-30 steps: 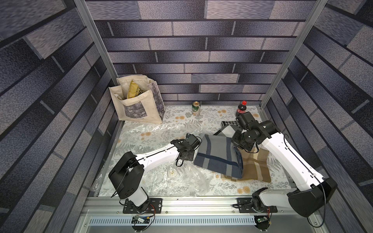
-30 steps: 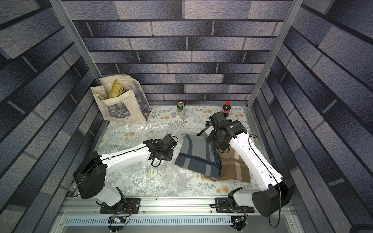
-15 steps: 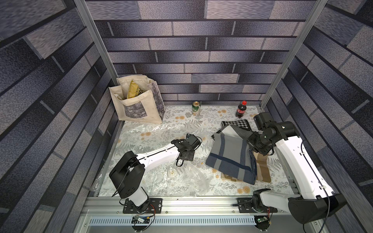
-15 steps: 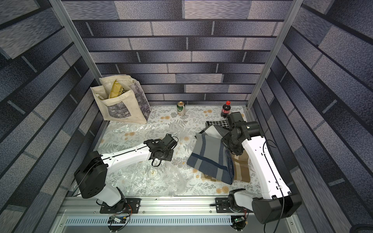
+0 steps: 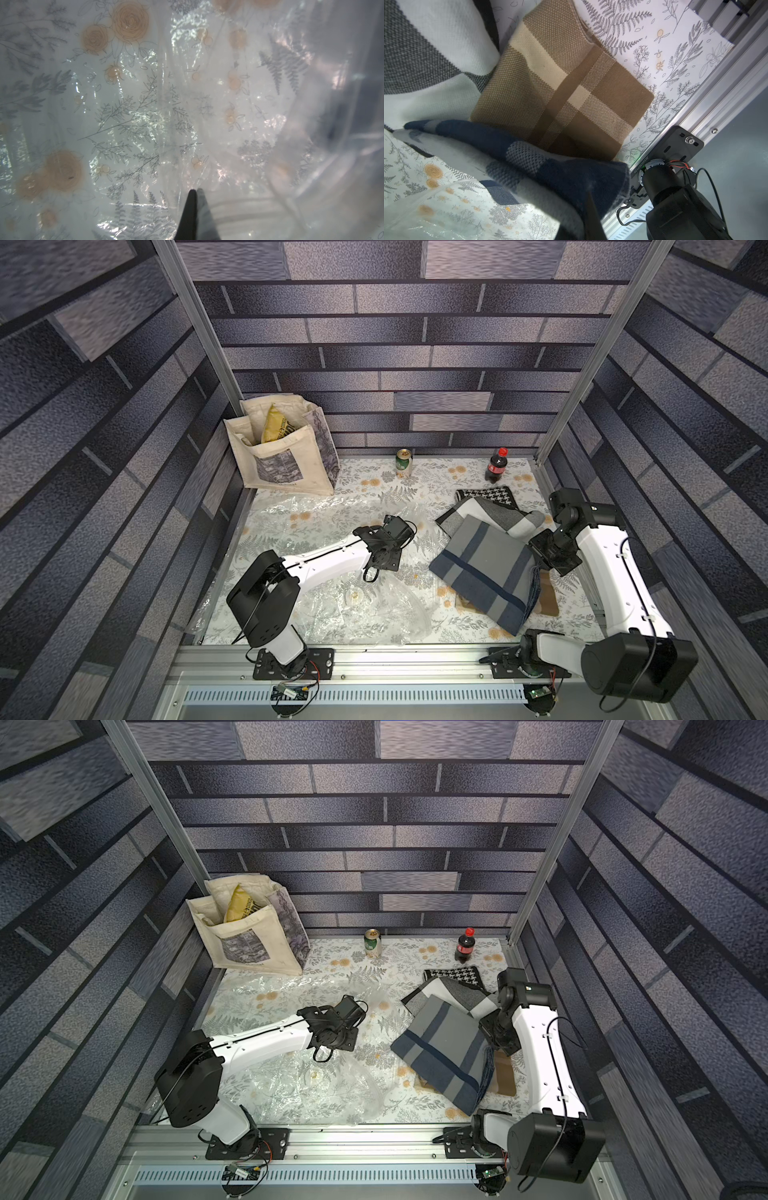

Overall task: Take the scarf out of the vacuum bag
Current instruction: Place the scarf at the center of the board.

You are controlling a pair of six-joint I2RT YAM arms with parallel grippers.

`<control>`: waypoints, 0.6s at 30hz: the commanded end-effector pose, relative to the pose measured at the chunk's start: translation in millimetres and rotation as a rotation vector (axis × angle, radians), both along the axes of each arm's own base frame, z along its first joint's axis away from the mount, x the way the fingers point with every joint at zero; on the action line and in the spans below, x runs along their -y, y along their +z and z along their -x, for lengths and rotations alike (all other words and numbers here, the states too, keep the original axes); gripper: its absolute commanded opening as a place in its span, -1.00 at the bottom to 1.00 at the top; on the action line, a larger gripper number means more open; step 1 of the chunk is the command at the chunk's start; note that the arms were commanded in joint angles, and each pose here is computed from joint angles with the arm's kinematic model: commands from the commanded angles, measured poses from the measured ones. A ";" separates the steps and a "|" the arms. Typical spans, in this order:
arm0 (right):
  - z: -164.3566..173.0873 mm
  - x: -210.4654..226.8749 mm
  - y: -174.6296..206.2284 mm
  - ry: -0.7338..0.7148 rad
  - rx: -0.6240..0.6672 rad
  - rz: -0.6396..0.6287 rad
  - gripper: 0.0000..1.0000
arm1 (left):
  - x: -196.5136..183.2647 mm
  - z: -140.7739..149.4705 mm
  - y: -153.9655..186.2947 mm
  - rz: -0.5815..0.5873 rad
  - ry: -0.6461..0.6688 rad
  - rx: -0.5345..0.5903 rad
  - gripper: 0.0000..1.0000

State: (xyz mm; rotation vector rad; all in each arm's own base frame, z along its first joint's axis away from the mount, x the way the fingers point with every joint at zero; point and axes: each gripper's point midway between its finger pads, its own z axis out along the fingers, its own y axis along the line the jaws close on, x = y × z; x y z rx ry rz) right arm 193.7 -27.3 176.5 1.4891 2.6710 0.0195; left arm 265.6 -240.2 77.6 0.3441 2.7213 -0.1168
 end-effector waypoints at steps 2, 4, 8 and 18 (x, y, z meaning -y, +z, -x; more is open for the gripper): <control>-6.5 23.0 -4.7 0.008 0.001 0.048 -1.00 | 3.0 -0.6 6.1 -0.005 -0.007 -0.003 -1.00; -8.7 28.5 -10.8 0.006 -0.020 0.055 -1.00 | 3.1 -0.9 7.2 -0.005 -0.005 -0.001 -1.00; -15.3 30.4 -31.5 0.006 -0.032 0.041 -1.00 | 5.2 -1.3 8.7 0.000 -0.007 0.003 -1.00; -43.5 63.4 -5.8 0.009 0.053 0.192 -1.00 | 35.5 -15.9 25.0 0.081 -0.054 0.035 -1.00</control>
